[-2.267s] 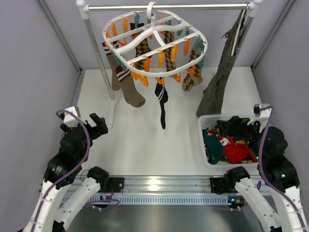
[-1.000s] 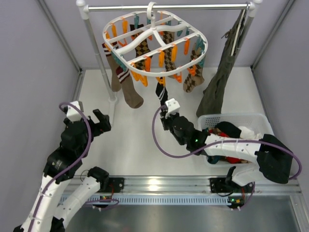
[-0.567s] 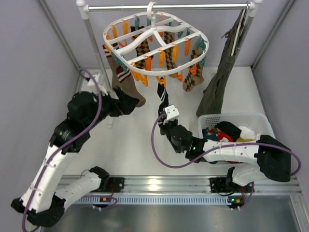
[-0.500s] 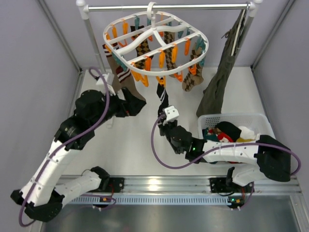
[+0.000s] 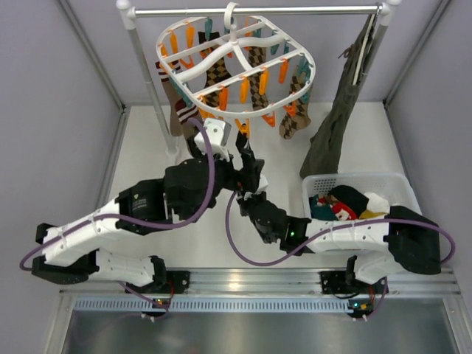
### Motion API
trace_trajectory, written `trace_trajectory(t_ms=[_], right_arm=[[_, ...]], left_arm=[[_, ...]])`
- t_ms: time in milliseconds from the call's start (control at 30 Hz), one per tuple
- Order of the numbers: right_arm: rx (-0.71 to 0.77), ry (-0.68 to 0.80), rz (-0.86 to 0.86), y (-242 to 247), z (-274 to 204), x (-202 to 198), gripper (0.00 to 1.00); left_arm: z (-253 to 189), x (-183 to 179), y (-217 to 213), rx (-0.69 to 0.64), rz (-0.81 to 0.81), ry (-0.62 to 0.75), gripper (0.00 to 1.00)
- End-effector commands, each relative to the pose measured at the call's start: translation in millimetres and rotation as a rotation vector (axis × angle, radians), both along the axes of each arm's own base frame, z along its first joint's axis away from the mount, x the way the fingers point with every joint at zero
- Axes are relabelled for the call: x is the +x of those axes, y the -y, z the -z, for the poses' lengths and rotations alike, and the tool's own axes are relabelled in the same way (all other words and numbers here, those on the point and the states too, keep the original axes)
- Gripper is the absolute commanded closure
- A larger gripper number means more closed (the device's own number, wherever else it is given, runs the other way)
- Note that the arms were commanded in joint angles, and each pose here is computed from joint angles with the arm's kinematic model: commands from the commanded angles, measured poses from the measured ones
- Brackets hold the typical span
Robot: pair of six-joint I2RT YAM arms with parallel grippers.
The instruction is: Remove the socks clipped to the hanger
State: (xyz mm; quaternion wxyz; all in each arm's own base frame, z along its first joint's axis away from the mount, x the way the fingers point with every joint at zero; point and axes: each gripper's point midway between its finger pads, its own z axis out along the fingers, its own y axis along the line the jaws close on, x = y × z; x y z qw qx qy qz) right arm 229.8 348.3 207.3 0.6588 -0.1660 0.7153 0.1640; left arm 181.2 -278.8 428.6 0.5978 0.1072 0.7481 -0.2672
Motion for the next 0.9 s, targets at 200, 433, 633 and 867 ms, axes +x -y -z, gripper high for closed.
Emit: trace_trajectory(t_ms=[200,433,633,867], right_arm=[[0.037,-0.01,-0.018,-10,-3,-16,1.0],[0.067,-0.007,-0.059,-16,-11,-26,1.0],[0.087,-0.004,-0.082,-14,-10,-30,1.0],[0.098,-0.009,-0.093,-14,-8,-33,1.0]], left_arm=[[-39,56,-15,0.128,-0.328,0.136,0.02],[-26,91,-16,0.151,-0.349,0.108,0.07],[-22,110,-14,0.138,-0.319,0.091,0.2],[-18,121,-1,0.143,-0.309,0.091,0.65]])
